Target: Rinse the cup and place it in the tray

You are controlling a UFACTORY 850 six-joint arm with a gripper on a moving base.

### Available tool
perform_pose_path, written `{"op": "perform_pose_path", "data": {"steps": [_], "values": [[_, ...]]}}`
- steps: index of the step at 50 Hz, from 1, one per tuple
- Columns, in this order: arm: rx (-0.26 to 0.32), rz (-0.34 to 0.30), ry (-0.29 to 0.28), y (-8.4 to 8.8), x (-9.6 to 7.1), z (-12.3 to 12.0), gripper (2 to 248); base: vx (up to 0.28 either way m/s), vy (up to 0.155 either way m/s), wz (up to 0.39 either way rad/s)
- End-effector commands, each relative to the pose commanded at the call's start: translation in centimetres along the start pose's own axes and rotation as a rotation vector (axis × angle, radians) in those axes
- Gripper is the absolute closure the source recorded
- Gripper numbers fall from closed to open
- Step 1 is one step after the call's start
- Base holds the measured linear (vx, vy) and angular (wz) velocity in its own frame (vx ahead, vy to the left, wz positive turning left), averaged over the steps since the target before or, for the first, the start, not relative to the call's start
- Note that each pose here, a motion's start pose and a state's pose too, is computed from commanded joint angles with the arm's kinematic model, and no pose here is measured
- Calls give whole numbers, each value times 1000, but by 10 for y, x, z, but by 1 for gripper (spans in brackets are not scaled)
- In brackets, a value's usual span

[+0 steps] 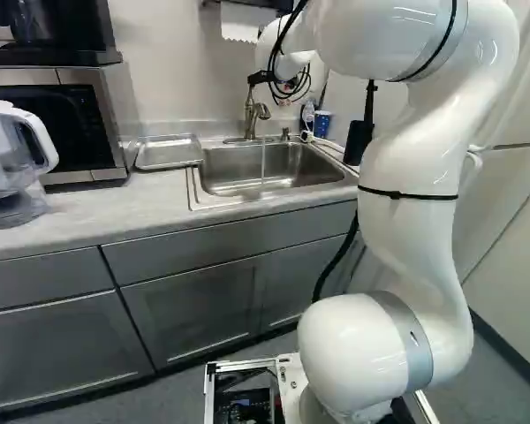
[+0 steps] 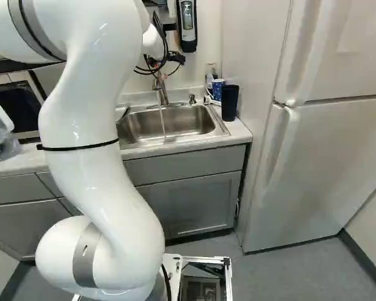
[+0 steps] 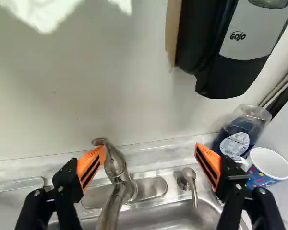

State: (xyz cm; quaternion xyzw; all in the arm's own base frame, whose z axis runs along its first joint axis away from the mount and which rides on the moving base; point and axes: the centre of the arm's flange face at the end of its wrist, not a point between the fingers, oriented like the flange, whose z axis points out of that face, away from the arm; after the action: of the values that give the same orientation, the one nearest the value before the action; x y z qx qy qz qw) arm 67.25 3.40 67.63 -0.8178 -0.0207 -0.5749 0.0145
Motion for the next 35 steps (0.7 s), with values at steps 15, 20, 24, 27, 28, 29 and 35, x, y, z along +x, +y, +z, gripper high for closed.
{"op": "perform_pose_path", "data": {"steps": [15,20,24,27,28,29,35], "values": [[0,0,0,0,0,0,3,0,0,0],[0,0,0,0,0,0,3,0,0,0],[0,0,0,0,0,0,3,0,0,0],[0,0,0,0,0,0,3,0,0,0],[0,0,0,0,0,0,3,0,0,0],[0,0,0,0,0,0,3,0,0,0],[0,0,-1,0,0,-1,3,0,0,0]]}}
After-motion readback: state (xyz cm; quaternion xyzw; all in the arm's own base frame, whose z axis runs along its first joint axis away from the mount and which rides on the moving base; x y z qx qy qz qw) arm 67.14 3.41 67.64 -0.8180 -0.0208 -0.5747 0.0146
